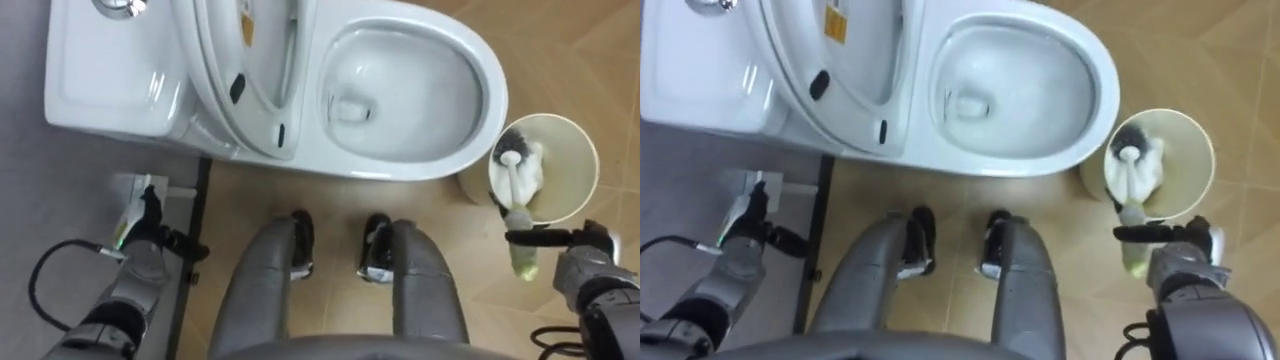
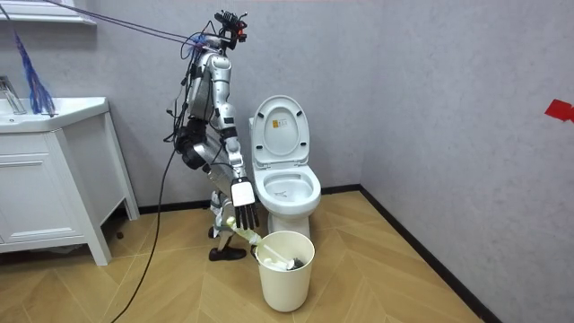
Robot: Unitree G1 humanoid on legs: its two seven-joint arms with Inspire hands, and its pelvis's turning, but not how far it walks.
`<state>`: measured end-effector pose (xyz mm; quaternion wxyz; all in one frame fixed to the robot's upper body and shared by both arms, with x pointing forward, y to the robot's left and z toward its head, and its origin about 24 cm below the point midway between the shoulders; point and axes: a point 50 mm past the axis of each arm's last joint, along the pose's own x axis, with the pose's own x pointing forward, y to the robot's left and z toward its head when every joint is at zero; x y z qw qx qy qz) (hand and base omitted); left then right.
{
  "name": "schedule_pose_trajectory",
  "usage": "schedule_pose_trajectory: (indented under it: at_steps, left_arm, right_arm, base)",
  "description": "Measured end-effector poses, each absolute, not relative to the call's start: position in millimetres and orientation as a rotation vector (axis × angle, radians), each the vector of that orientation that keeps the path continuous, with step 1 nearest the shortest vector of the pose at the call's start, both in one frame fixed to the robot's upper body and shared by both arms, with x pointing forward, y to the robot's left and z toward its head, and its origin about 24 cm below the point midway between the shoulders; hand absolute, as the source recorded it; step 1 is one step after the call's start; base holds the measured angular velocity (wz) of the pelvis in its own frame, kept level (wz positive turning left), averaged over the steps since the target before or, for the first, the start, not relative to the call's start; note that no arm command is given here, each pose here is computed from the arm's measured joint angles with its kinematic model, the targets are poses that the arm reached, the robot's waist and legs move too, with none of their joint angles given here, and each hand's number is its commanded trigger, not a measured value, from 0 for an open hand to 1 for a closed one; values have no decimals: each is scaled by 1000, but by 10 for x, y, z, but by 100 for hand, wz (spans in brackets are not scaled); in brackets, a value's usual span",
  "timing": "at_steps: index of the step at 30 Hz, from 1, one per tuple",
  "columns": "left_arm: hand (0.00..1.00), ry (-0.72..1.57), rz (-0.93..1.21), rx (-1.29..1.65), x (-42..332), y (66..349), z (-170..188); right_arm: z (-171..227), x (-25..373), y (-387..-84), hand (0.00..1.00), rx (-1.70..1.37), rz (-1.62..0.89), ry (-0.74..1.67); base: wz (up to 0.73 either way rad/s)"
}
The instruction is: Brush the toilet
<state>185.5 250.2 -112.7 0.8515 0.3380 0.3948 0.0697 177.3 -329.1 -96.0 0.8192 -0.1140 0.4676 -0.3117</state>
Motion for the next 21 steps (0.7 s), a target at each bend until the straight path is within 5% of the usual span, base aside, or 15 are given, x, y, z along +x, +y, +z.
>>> schedule_pose_trajectory:
  at_steps: [21]
  left_arm:
    - [0,664,268,766,2122,2581,-861]
  right_arm:
    - [-938,1844,-3290,0,38,-618,989]
  base:
    - [4]
